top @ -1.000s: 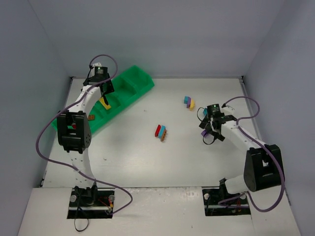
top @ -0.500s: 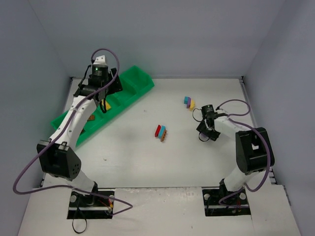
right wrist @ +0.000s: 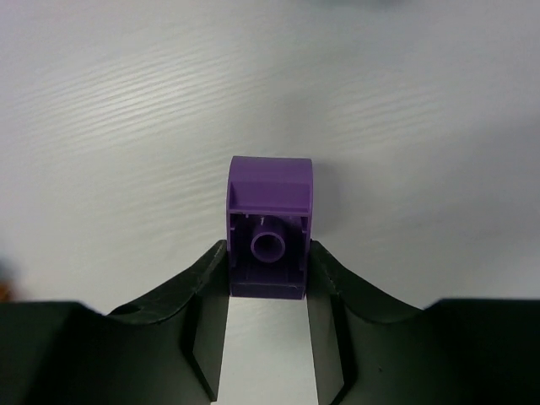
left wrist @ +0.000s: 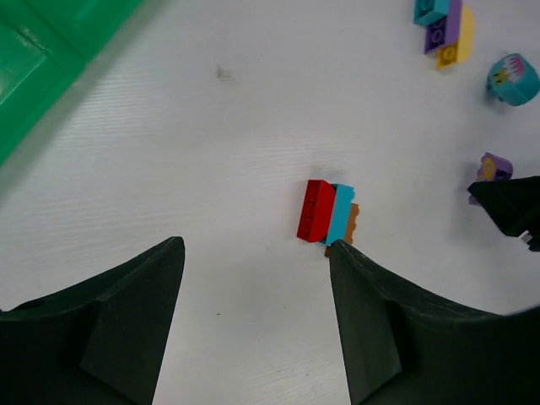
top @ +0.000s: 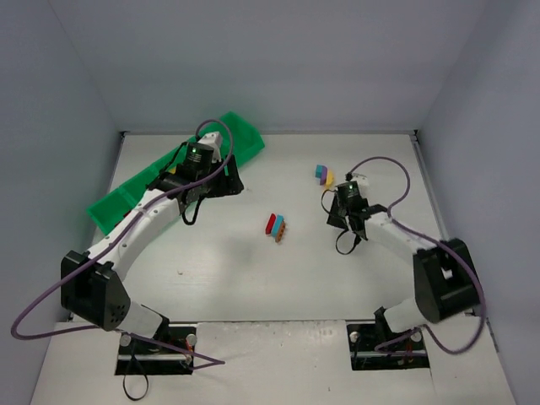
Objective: Sort the legos into containers by color
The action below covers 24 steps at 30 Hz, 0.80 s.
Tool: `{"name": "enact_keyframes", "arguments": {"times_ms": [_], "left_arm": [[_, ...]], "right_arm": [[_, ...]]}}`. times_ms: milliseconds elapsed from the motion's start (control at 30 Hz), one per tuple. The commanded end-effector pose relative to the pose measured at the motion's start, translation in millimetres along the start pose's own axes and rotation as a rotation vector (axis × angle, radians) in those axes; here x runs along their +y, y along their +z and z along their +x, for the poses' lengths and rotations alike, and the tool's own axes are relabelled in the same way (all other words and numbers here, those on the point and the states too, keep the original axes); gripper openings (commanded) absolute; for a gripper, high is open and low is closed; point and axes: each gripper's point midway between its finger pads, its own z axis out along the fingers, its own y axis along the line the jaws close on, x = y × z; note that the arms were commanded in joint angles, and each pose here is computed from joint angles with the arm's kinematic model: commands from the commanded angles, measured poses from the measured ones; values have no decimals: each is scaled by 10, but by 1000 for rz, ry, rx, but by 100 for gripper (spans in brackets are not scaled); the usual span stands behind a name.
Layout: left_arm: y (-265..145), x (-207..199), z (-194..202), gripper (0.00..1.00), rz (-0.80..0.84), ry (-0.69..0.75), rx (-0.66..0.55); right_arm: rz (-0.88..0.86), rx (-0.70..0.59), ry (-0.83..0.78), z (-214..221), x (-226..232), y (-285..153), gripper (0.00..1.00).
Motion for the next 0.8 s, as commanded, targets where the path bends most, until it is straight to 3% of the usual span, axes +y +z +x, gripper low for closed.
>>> {"name": "enact_keyframes", "arguments": {"times_ms": [0,133,300,767], "left_arm": [[-260,-462,-385,64,191,-31,-140],[-293,-805,-374,64,336,-26,-117],[-358,-1265,-355,64,537,-31,-86],[-442,-1853,-480,64,682,-6,-132]], "right_arm": [[-401,-314,-204,-607,781,-742,0],[-674,-477,-338,-754,1179,-1471,0],[-874,-508,-474,-752,1487,-1938,0],[-1014,-515,-568,-713,1731,-2251,2]]}}
